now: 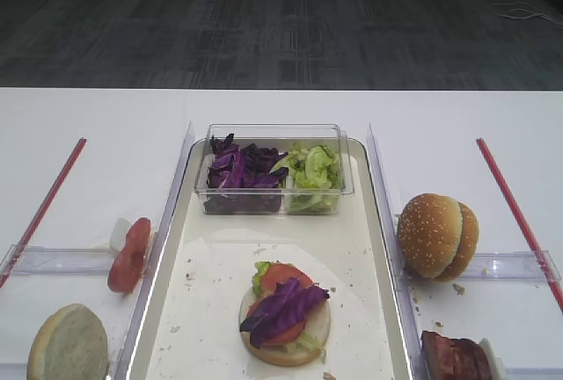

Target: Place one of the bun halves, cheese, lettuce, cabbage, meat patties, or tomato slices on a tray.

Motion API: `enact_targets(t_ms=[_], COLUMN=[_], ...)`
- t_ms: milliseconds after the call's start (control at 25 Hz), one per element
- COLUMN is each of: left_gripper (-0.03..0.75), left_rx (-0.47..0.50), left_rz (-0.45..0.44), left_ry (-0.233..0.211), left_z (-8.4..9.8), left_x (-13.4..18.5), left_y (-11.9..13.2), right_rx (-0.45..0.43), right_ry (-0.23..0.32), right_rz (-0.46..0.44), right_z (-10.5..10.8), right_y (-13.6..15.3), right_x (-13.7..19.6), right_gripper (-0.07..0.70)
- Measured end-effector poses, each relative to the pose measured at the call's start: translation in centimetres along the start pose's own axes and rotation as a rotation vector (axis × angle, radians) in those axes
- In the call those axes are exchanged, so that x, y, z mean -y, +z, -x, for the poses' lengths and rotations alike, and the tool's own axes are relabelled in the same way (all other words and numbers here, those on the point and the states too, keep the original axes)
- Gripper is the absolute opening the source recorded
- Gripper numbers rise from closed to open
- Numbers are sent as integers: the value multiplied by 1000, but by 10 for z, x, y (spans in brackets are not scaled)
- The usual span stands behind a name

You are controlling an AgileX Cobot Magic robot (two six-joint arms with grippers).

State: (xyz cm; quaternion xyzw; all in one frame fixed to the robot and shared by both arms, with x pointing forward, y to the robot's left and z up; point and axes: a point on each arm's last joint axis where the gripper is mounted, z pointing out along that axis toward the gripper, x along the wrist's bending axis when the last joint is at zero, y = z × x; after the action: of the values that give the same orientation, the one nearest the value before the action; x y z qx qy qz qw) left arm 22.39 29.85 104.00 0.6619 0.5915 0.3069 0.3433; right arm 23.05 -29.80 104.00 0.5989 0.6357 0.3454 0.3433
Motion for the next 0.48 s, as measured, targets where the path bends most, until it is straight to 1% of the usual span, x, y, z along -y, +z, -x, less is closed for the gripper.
enact_targets(t_ms=[480], left_gripper=[342], left_rx=[-1], left_rz=[12], left_ry=[0], left_z=[0], left_x=[0], left_y=[3], right_rx=[0], right_ry=[0], right_rz=[0], right_z=[0], right_y=[0], right_x=[0], right_gripper=[63])
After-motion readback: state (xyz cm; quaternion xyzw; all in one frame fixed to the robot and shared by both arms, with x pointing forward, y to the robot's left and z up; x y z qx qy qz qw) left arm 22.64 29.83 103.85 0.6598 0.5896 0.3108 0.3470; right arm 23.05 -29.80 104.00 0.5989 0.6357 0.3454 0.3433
